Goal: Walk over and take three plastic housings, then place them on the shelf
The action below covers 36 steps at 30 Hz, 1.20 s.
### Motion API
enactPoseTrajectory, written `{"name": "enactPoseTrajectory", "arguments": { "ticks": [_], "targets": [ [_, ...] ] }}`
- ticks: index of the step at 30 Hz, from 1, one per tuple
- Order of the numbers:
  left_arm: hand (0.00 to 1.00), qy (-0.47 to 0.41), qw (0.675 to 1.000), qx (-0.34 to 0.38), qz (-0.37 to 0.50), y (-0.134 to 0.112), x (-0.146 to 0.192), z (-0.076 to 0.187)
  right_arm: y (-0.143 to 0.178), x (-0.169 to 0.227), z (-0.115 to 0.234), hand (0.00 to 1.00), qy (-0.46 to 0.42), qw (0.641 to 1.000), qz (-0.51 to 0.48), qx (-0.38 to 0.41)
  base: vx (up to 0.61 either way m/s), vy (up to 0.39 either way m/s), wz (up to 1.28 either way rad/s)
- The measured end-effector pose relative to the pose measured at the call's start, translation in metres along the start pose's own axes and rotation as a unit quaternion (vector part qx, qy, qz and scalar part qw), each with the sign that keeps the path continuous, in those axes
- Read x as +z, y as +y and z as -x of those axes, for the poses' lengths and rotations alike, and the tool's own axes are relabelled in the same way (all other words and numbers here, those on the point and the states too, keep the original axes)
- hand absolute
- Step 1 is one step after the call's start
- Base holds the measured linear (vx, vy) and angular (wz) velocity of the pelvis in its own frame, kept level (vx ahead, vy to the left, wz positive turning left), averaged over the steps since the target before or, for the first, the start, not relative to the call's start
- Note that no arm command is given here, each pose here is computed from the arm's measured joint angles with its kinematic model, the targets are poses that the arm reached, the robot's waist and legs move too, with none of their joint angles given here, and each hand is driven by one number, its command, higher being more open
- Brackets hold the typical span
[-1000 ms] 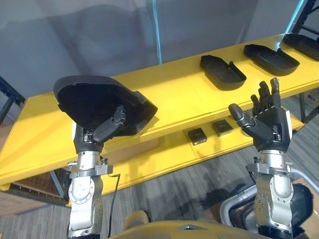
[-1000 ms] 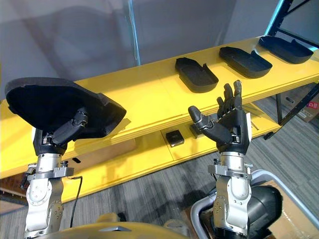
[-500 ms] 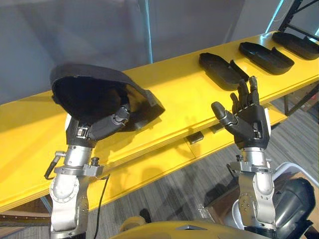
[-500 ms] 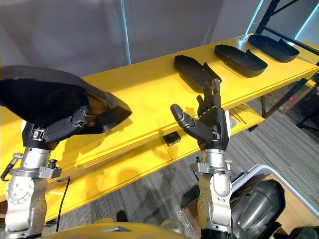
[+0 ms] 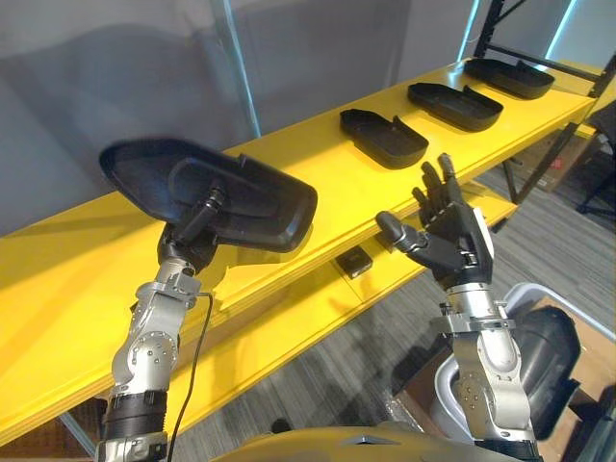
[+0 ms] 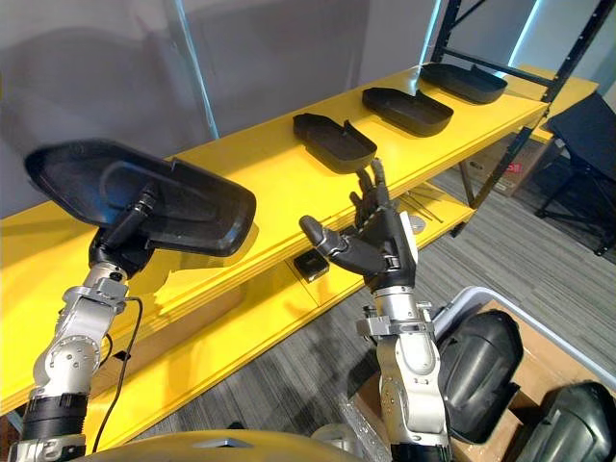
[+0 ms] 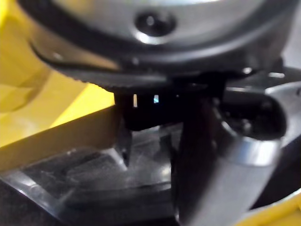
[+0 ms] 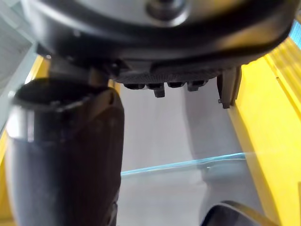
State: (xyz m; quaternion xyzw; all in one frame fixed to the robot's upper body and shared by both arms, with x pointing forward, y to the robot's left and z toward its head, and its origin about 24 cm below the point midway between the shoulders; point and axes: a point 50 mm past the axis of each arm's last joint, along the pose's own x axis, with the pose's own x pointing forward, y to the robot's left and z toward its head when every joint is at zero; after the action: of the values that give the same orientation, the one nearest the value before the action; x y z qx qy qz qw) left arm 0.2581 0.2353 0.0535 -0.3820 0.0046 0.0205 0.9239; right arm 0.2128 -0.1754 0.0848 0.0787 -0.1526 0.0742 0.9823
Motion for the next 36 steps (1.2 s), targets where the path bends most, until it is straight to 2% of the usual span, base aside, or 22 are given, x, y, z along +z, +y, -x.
{"name": "enactPoseTrajectory", "arguments": {
  "ticks": [2, 9, 17, 23, 24, 26, 36],
  "targets": [
    [0.0, 0.01, 0.998, 0.045, 0.052, 0.017, -0.007, -0.001, 0.004, -0.011, 0.002, 1.0, 0.024, 0.999, -0.005, 0.02, -0.05, -0.009, -0.11],
    [0.0, -0.028, 0.98, 0.164, 0.106, 0.04, -0.001, -0.01, 0.015, -0.029, 0.013, 1.0, 0.079, 0.995, -0.021, 0.049, -0.01, 0.003, -0.07],
    [0.0, -0.028, 0.957, 0.261, 0.126, 0.047, -0.001, -0.02, 0.026, -0.035, 0.018, 1.0, 0.095, 0.992, -0.035, 0.073, 0.0, 0.001, -0.01],
    [0.0, -0.044, 0.937, 0.309, 0.158, 0.049, 0.002, -0.024, 0.026, -0.038, 0.024, 1.0, 0.112, 0.99, -0.044, 0.078, 0.0, 0.005, -0.02],
    [1.0, -0.044, 0.936, 0.312, 0.16, 0.05, 0.002, -0.023, 0.026, -0.039, 0.024, 1.0, 0.114, 0.989, -0.045, 0.077, 0.0, 0.0, 0.0],
    [1.0, -0.047, 0.928, 0.319, 0.186, 0.053, 0.003, -0.023, 0.025, -0.04, 0.024, 1.0, 0.121, 0.988, -0.06, 0.071, 0.0, 0.009, -0.05],
    [1.0, -0.028, 0.918, 0.342, 0.199, 0.051, 0.003, -0.031, 0.024, -0.039, 0.024, 1.0, 0.129, 0.987, -0.059, 0.076, -0.01, 0.005, -0.03]
  ]
}}
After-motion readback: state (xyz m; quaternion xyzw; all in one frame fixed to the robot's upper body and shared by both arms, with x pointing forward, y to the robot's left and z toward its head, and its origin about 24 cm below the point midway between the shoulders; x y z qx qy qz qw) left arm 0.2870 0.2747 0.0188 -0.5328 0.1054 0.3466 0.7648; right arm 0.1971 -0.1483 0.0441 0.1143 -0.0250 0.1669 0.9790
